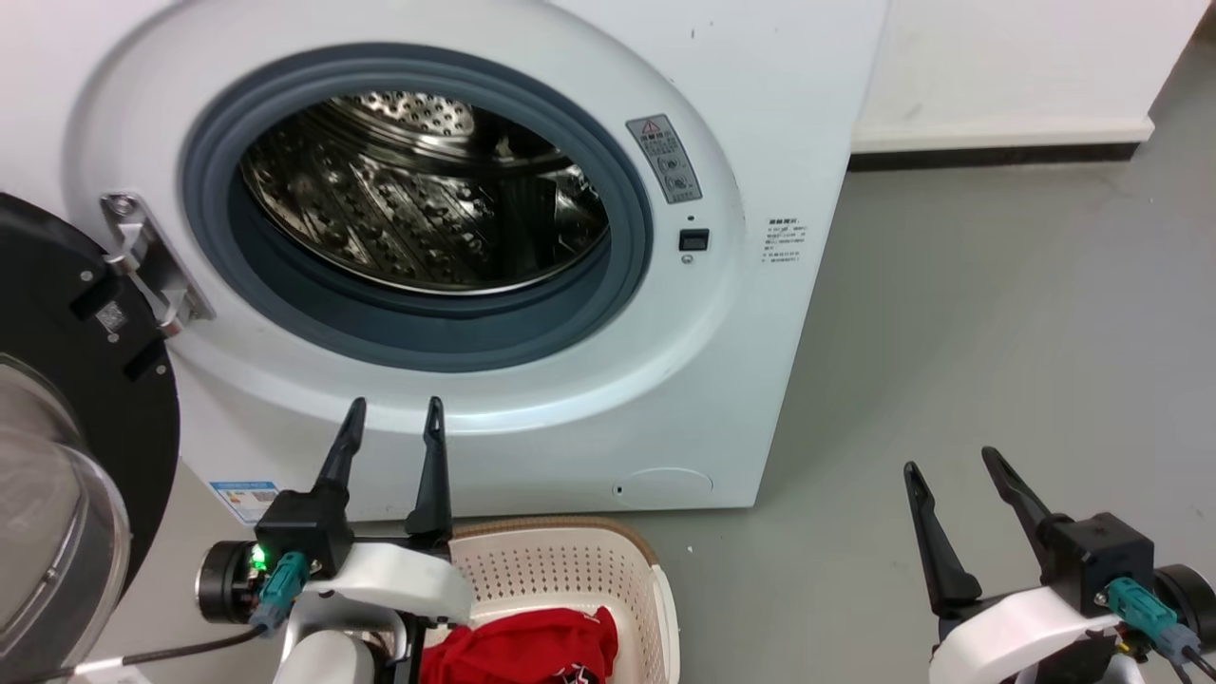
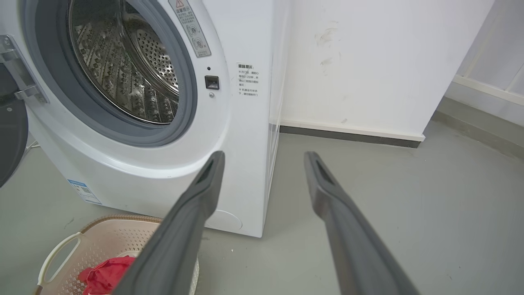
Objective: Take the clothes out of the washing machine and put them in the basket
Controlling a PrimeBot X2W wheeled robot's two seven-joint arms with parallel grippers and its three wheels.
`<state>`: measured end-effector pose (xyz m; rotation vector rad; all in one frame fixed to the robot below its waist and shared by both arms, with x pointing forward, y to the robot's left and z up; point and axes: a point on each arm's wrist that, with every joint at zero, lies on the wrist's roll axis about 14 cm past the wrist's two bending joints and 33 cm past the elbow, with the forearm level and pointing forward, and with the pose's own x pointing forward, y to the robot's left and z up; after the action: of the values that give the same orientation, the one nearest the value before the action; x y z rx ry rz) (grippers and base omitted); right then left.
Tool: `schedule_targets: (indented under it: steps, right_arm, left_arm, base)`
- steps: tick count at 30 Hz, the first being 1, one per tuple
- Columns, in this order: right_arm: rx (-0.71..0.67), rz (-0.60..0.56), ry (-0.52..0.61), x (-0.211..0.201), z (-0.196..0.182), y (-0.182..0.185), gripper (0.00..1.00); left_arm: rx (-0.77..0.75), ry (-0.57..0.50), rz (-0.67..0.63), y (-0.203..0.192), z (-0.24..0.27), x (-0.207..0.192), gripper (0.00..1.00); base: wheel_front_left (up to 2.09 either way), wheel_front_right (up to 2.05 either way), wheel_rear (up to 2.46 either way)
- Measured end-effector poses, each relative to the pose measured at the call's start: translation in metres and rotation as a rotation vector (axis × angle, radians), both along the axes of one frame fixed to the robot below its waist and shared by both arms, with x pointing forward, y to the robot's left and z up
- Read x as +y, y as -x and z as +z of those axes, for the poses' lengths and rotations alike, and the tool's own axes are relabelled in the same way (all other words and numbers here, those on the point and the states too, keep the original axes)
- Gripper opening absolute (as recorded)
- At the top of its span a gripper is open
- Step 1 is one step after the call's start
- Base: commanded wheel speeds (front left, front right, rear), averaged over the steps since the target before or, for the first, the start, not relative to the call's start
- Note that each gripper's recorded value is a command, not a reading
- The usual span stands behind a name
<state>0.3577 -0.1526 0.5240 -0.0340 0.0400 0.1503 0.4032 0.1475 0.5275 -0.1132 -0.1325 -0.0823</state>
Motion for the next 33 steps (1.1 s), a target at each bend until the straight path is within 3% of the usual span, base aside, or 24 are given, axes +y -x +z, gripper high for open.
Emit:
schedule_targets:
  steps: [8,18,33]
  right_arm:
    - [-0.032,-0.002,-0.005,-0.001,0.012,0.01,1.0]
    - [-0.043,0.011,-0.014,0.003,0.014,0.014,1.0]
    - [-0.045,0.019,-0.029,0.005,0.013,0.014,1.0]
  left_arm:
    - [-0.095,-0.076,0.028,0.022,0.033,0.012,1.0]
    - [-0.025,-0.088,0.049,0.05,0.019,0.02,1.0]
    - [-0.015,-0.087,0.046,0.051,0.018,0.018,1.0]
  base:
    - [0.0,0.0,0.0]
    - [0.0,0.0,0.0]
    - [0.0,0.0,0.0]
